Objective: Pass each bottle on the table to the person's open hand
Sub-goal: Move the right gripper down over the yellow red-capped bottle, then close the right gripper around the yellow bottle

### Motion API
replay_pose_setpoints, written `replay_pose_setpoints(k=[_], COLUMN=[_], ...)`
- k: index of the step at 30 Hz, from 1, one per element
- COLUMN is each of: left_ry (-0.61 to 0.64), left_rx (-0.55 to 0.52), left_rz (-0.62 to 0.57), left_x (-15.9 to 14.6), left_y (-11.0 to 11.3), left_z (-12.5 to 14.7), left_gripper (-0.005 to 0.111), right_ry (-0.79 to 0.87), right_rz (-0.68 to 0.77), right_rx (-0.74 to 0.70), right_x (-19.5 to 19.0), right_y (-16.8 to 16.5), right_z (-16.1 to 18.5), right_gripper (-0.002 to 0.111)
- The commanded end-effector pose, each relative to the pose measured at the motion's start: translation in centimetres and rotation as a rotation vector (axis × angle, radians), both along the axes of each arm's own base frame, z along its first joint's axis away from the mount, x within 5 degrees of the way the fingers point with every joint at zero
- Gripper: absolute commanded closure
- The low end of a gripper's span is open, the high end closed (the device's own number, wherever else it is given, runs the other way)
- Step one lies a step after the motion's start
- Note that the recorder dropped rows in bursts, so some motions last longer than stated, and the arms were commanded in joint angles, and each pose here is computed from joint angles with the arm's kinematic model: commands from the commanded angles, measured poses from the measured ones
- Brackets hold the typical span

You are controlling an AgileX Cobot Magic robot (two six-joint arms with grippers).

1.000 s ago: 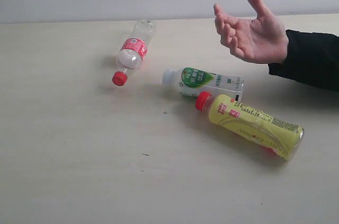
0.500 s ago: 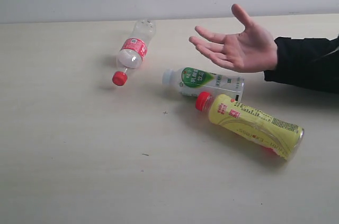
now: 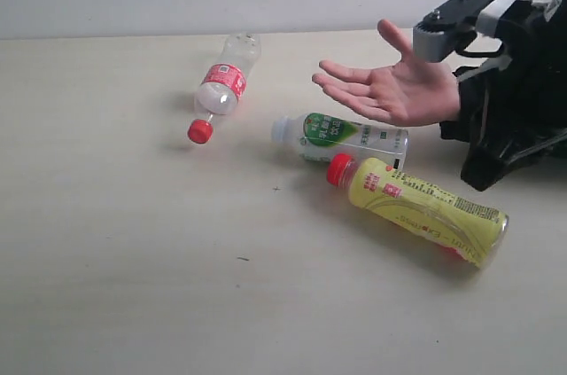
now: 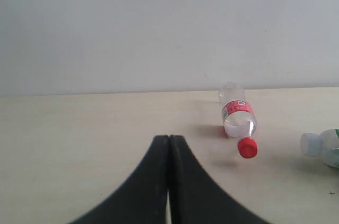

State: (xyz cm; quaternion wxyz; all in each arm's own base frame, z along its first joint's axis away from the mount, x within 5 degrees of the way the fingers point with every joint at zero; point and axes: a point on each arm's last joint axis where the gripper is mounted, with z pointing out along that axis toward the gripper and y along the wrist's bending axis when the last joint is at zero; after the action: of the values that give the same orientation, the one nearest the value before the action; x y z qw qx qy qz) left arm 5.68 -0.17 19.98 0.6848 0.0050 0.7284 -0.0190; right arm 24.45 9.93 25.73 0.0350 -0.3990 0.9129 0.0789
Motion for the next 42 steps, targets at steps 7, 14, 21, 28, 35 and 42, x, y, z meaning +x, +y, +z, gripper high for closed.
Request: replay_pose_setpoints(k=[7,14,21,28,35,42], left_ry=[-0.009,-0.009,-0.009,-0.009,-0.009,-0.009], left_rx=[-0.013,-0.013,-0.013,-0.013,-0.013,-0.013], left_rz=[-0.006,-0.006,-0.006,-0.006,-0.006,-0.006], left_x=[-0.1,-0.1,-0.1,-0.1,-0.1,-0.1], left_y=[0.0,0.0,0.0,0.0,0.0,0.0], left_z=[0.1,0.1,0.1,0.1,0.1,0.1], left_gripper=[0.107,0.107,0.107,0.107,0.107,0.107], right_ry=[0.025,-0.02,-0.027,0.028,0.084,0.132], right_rz=[0.111,0.209,0.271,0.267,0.242,0.242], right_rx=[-0.036,-0.055,-0.119,-0.122,-0.099,-0.103], right_x=[3.2,4.5,5.4,5.6,5.7,5.4], right_y=[0.7,0.9,0.6,0.8,1.1,1.1], right_z=[-4.9,-7.0,-8.9,-10.8,-12.5,-12.9], right_gripper=[0.036,0.036,0.036,0.036,0.036,0.056])
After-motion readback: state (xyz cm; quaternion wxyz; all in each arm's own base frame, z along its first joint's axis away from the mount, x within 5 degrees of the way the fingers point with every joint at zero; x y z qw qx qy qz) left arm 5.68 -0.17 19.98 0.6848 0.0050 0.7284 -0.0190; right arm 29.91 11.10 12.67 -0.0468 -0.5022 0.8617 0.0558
